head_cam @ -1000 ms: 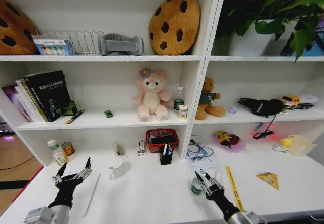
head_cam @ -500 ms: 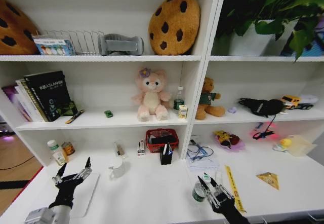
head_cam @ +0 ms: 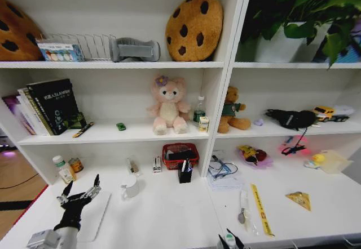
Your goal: Organize the objects on the table.
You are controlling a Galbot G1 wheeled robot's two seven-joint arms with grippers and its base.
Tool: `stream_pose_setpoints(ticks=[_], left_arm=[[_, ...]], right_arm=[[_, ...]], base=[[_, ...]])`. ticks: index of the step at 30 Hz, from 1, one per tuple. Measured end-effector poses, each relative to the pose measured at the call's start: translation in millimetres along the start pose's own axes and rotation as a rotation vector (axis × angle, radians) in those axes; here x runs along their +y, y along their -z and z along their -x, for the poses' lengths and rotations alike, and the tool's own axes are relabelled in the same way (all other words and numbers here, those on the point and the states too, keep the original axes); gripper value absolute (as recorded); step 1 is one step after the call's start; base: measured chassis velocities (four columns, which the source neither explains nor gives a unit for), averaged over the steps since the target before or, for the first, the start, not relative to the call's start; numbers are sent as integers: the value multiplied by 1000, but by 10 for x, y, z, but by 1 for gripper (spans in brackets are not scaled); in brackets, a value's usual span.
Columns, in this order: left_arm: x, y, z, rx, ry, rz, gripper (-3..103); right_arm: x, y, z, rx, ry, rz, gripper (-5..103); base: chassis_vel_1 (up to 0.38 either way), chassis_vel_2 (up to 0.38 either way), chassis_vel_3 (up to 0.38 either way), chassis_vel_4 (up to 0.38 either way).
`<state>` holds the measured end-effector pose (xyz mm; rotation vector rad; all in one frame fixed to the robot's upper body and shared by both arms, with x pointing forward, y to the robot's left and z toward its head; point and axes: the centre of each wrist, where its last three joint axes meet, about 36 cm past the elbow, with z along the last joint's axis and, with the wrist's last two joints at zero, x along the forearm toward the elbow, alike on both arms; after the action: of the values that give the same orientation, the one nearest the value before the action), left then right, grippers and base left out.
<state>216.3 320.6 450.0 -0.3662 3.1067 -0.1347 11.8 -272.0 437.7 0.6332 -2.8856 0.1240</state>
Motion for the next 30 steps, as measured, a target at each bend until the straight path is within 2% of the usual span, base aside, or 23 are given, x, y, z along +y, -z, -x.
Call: stream_pose_setpoints(ticks=[10,18,23,30], left_arm=[[18,-30,30,1,2,-1,100],[9,-28,51,-3,2,-4,100],[11,-32,64,-2,6,-3,100],[1,-28,82,-1,11,-4,100]], right_arm=[[41,-371,-239,69,-55,-13,30],[103,-781,-508,171,-46,2,30],[-16,-1178,-637,230,-61,-17,30],[-96,-1535,-602,271,-94,-7,30]], base=[[0,0,0,0],[0,0,0,0],[0,0,0,0],[0,0,0,0]])
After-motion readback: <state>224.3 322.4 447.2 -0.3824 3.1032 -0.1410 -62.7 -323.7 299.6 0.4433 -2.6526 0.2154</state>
